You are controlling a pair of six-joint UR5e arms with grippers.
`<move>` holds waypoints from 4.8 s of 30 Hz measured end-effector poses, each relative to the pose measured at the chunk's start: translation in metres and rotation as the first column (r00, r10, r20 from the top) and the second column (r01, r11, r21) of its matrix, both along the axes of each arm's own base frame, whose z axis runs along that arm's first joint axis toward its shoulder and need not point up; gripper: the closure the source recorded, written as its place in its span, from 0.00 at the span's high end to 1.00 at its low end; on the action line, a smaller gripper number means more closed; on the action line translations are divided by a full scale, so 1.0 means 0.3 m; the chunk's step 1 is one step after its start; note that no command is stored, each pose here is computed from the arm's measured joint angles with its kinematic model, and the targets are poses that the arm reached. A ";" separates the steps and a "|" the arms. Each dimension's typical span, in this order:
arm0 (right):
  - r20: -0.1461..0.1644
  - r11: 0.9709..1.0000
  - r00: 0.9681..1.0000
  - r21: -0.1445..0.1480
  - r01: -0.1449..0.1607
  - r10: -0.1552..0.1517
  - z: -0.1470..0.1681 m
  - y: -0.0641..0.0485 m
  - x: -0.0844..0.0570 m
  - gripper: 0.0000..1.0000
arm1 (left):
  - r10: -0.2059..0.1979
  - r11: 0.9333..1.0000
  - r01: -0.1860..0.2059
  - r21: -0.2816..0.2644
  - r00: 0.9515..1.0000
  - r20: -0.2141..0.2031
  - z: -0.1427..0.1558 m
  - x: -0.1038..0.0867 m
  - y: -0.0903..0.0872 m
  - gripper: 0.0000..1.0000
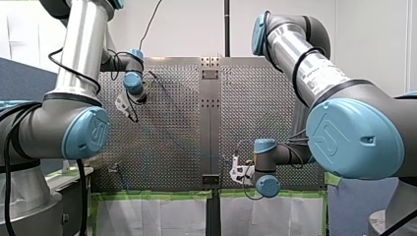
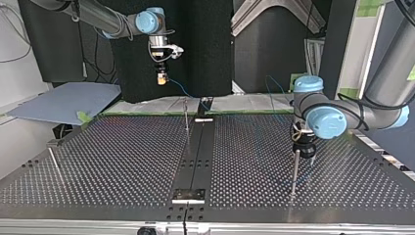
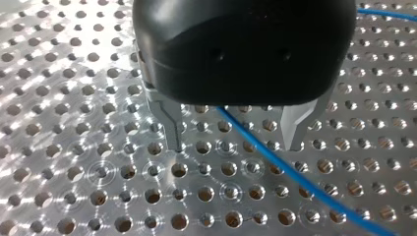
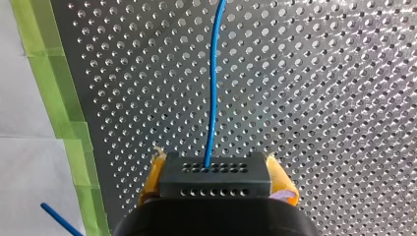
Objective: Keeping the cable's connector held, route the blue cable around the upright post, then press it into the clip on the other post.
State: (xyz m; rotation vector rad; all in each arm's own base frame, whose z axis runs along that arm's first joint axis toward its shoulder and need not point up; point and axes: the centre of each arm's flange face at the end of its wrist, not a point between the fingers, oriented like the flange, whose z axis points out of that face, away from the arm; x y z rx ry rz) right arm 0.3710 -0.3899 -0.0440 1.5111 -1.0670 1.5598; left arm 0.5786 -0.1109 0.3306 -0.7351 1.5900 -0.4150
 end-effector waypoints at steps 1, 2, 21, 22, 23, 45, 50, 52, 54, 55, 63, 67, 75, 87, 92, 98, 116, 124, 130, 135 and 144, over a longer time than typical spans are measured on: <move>0.000 1.000 1.000 0.000 0.000 0.000 0.000 0.000 0.000 0.00 | 0.003 1.000 -0.002 -0.011 1.000 0.002 0.000 0.000 0.001 1.00; 0.000 1.000 1.000 -0.001 0.000 0.000 0.000 0.000 0.000 0.00 | 0.004 1.000 -0.004 -0.020 1.000 0.004 0.000 0.000 0.001 1.00; 0.004 1.000 1.000 -0.003 -0.012 0.012 0.002 0.000 0.004 0.00 | 0.046 0.983 -0.038 -0.182 0.998 0.041 -0.074 -0.014 0.060 1.00; 0.004 1.000 1.000 -0.003 -0.012 0.012 0.002 0.000 0.004 0.00 | 0.049 0.981 -0.039 -0.188 0.998 0.050 -0.075 -0.011 0.064 1.00; 0.004 1.000 1.000 -0.003 -0.012 0.012 0.002 0.000 0.004 0.00 | 0.051 0.981 -0.039 -0.191 0.997 0.056 -0.074 -0.009 0.067 1.00; 0.006 1.000 1.000 -0.006 -0.006 0.006 0.004 -0.011 -0.003 0.00 | -0.075 0.972 0.102 -0.211 0.988 0.132 0.091 -0.137 0.002 1.00; 0.006 1.000 1.000 -0.006 -0.005 0.006 0.004 -0.011 -0.004 0.00 | -0.091 0.970 0.117 -0.213 0.988 0.128 0.076 -0.158 -0.007 1.00; 0.006 1.000 1.000 -0.006 -0.005 0.005 0.004 -0.012 -0.005 0.00 | -0.093 0.970 0.118 -0.213 0.988 0.125 0.073 -0.161 -0.008 1.00; 0.006 1.000 1.000 -0.005 -0.005 0.005 0.004 -0.012 -0.005 0.00 | -0.092 0.970 0.117 -0.213 0.988 0.122 0.071 -0.163 -0.007 1.00; 0.006 1.000 1.000 -0.005 -0.004 0.005 0.004 -0.012 -0.005 0.00 | -0.091 0.970 0.116 -0.213 0.988 0.121 0.072 -0.165 -0.007 1.00; 0.007 1.000 1.000 -0.005 -0.003 0.003 0.004 -0.014 -0.007 0.00 | -0.065 0.974 0.093 -0.208 0.989 0.135 0.109 -0.182 0.006 1.00; 0.007 1.000 1.000 -0.005 -0.001 0.001 0.004 -0.017 -0.009 0.00 | -0.060 0.975 0.089 -0.206 0.988 0.144 0.127 -0.190 0.007 1.00; 0.008 1.000 1.000 -0.005 0.000 0.000 0.004 -0.020 -0.012 0.00 | -0.074 0.974 0.102 -0.201 0.987 0.143 0.131 -0.231 -0.001 1.00; 0.009 1.000 1.000 -0.004 0.001 -0.001 0.004 -0.021 -0.013 0.00 | -0.103 0.975 0.132 -0.180 0.982 0.160 0.170 -0.334 -0.021 1.00; 0.012 1.000 1.000 -0.003 0.002 -0.002 0.004 -0.022 -0.014 0.00 | -0.113 0.976 0.139 -0.166 0.981 0.157 0.186 -0.367 -0.032 1.00; 0.015 1.000 1.000 -0.002 0.003 -0.003 0.004 -0.024 -0.016 0.00 | -0.127 0.976 0.152 -0.153 0.978 0.164 0.207 -0.413 -0.048 1.00; 0.022 1.000 1.000 0.001 0.003 -0.003 0.005 -0.033 -0.024 0.00 | -0.142 0.990 0.144 0.000 0.977 0.160 0.386 -0.625 -0.090 1.00; 0.028 1.000 1.000 0.002 -0.001 0.001 0.005 -0.034 -0.024 0.00 | -0.140 0.989 0.132 0.065 0.979 0.147 0.467 -0.636 -0.093 1.00; 0.031 1.000 1.000 0.002 0.000 0.000 0.006 -0.038 -0.025 0.00 | -0.167 0.982 0.153 0.113 0.977 0.130 0.519 -0.637 -0.121 1.00; 0.032 1.000 0.999 0.001 -0.003 0.002 0.008 -0.044 -0.022 0.00 | -0.190 0.973 0.173 0.155 0.976 0.104 0.552 -0.629 -0.147 1.00; 0.033 1.000 0.999 0.004 -0.003 0.003 0.009 -0.047 -0.021 0.00 | -0.208 0.954 0.194 0.228 0.977 0.037 0.583 -0.597 -0.192 1.00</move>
